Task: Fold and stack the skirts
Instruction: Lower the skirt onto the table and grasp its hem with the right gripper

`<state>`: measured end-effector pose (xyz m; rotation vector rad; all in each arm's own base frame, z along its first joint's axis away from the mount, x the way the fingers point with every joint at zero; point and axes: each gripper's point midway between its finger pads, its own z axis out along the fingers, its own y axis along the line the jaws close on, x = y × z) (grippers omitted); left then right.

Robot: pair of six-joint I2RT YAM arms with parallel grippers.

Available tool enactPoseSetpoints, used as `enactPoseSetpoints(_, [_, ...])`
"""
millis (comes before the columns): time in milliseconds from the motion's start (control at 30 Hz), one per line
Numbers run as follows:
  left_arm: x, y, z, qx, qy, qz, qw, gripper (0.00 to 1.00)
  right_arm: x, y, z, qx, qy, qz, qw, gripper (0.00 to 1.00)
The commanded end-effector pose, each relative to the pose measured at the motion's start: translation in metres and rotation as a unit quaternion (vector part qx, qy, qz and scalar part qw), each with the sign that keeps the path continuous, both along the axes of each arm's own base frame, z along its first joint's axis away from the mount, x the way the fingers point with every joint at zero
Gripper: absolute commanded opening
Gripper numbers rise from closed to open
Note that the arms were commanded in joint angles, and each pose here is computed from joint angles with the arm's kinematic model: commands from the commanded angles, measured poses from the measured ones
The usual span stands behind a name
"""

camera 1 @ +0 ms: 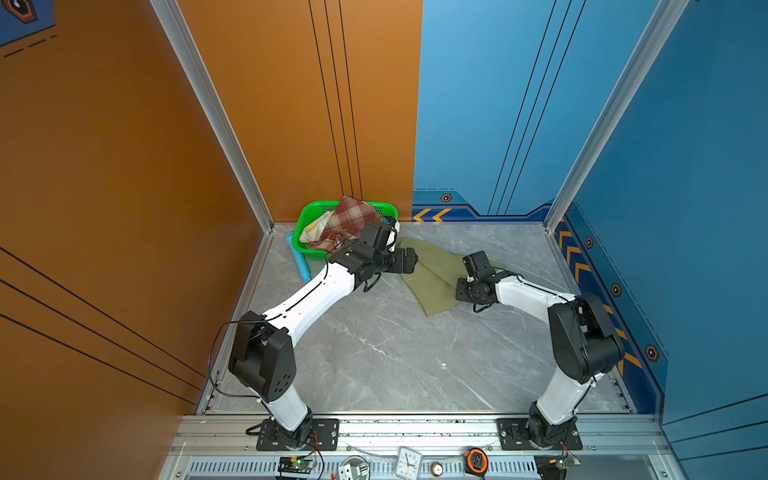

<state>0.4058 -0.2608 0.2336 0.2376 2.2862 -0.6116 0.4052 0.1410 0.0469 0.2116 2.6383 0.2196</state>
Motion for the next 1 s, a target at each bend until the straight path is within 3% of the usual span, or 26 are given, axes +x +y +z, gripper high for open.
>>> enactPoseSetpoints(0, [-0.013,0.011,0.011,0.012,-0.018,-0.004,1.000,0.92,0.037,0.012,0.033,0.028,-0.065,-0.006,0.997,0.06])
enactPoseSetpoints(67, [-0.020,0.014,0.009,0.018,-0.016,-0.006,1.000,0.92,0.057,0.008,0.053,0.021,-0.095,-0.013,0.995,0.00])
enactPoseSetpoints(167, [-0.033,0.019,-0.004,0.042,-0.011,-0.008,0.999,0.91,0.084,0.008,0.081,0.026,-0.117,-0.014,0.993,0.00])
enactPoseSetpoints(333, [-0.047,0.019,-0.035,0.072,0.014,-0.007,0.997,0.91,0.096,0.015,0.083,0.023,-0.104,-0.001,0.994,0.00])
enactPoseSetpoints(533, [-0.056,-0.014,-0.074,0.099,0.048,-0.036,0.993,0.91,0.064,0.009,0.073,0.009,-0.079,-0.008,0.997,0.00])
enactPoseSetpoints(733, [-0.066,-0.044,-0.093,0.135,0.036,-0.085,0.986,0.91,0.003,0.010,0.060,-0.008,-0.038,-0.004,0.999,0.00])
enactPoseSetpoints(767, [-0.069,-0.048,-0.096,0.141,0.035,-0.093,0.985,0.91,-0.008,0.011,0.057,-0.013,-0.032,-0.003,0.999,0.03])
enactPoseSetpoints(867, [-0.076,-0.057,-0.105,0.154,0.026,-0.115,0.981,0.91,-0.032,0.010,0.056,-0.014,-0.030,-0.004,0.999,0.37])
enactPoseSetpoints(967, [-0.085,-0.067,-0.116,0.166,0.019,-0.141,0.976,0.91,-0.036,0.003,0.062,-0.010,-0.035,-0.008,0.999,0.52])
